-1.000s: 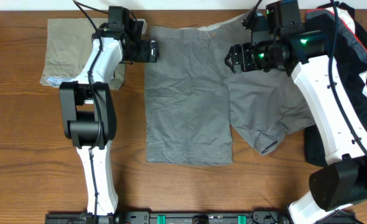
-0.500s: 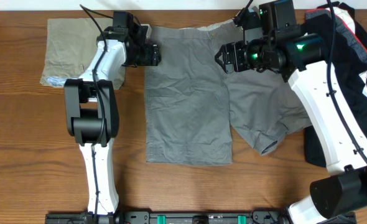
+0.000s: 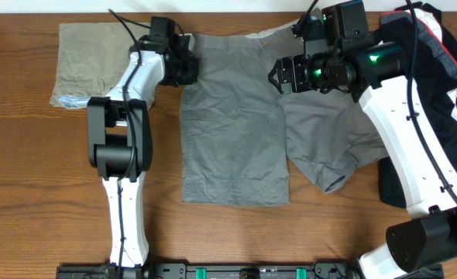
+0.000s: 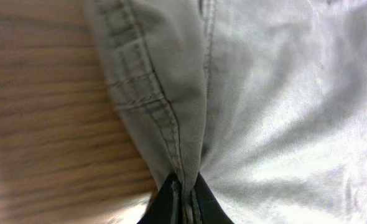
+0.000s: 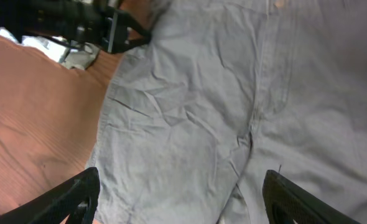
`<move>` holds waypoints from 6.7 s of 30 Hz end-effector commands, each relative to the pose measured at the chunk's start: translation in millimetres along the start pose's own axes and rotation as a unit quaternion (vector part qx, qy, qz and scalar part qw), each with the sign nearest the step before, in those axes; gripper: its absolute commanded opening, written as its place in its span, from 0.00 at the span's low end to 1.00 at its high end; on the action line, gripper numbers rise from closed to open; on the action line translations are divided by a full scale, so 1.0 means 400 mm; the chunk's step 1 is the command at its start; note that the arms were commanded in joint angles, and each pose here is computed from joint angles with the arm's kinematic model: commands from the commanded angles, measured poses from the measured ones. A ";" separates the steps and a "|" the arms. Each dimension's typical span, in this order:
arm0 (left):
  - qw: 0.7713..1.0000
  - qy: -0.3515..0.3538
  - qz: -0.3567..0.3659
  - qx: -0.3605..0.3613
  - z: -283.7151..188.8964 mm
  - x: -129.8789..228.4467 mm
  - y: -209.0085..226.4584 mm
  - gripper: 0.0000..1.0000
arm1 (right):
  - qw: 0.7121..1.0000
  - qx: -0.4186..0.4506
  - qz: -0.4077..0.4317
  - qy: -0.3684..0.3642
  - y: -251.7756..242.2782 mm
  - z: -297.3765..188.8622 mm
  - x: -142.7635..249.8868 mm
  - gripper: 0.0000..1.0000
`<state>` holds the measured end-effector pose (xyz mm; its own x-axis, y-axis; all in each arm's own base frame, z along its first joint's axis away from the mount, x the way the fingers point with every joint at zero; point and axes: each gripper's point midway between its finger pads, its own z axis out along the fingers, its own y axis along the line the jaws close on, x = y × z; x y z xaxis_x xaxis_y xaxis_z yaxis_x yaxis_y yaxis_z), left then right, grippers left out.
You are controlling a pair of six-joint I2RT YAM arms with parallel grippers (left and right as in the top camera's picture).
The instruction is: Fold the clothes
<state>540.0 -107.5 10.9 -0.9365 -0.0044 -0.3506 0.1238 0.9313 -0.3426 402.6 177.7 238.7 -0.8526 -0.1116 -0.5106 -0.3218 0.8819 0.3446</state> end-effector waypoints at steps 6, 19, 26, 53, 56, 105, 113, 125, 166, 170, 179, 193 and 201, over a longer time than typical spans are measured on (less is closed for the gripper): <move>0.992 -0.079 -0.092 -0.042 -0.224 -0.098 0.047 0.06 | 0.997 0.037 0.029 0.058 -0.021 0.050 0.111 0.81; 0.989 -0.020 -0.124 -0.083 -0.330 -0.003 0.041 0.06 | 0.989 0.116 0.062 0.072 -0.145 0.189 0.232 0.84; 0.988 -0.040 -0.124 -0.080 -0.365 -0.020 0.027 0.06 | 0.993 0.044 0.007 0.108 -0.016 0.219 0.283 0.81; 0.988 -0.044 -0.127 -0.081 -0.369 -0.025 0.039 0.06 | 0.964 0.031 -0.016 0.263 0.115 0.268 0.614 0.48; 0.988 -0.044 -0.127 -0.081 -0.369 -0.025 0.039 0.06 | 0.963 0.036 -0.009 0.267 0.100 0.276 0.634 0.46; 0.957 0.177 -0.193 -0.122 -0.407 0.295 0.047 0.06 | 0.986 0.063 -0.037 -0.147 -0.314 0.255 0.043 0.01; 0.945 0.232 -0.193 -0.129 -0.331 0.403 0.032 0.06 | 0.989 0.064 -0.040 -0.128 -0.371 0.355 0.033 0.01; 0.942 0.237 -0.200 -0.132 -0.307 0.427 0.034 0.06 | 0.998 0.060 0.003 -0.013 -0.371 0.296 0.010 0.01; 0.962 0.067 -0.226 -0.138 -0.382 0.252 0.195 0.78 | 0.964 0.008 -0.146 0.224 0.050 0.126 0.323 0.87; 0.966 0.034 -0.216 -0.138 -0.371 0.215 0.223 0.78 | 0.960 0.007 -0.143 0.240 0.051 0.161 0.373 0.84; 0.958 0.038 -0.215 -0.184 -0.352 0.248 0.272 0.71 | 0.943 -0.004 -0.183 0.278 0.086 0.189 0.465 0.80; 0.957 0.001 -0.236 -0.170 -0.238 0.299 0.304 0.71 | 0.930 0.042 -0.250 0.265 0.111 0.216 0.481 0.79; 0.954 -0.023 -0.250 -0.167 -0.209 0.298 0.316 0.36 | 0.931 0.052 -0.241 0.267 0.100 0.220 0.488 0.71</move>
<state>420.9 40.6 7.1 -0.8391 -0.4691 -0.2754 -0.4331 0.8824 -0.1837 259.6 233.1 86.5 -0.7090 -0.6948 -0.1203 -0.7050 0.7024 0.0983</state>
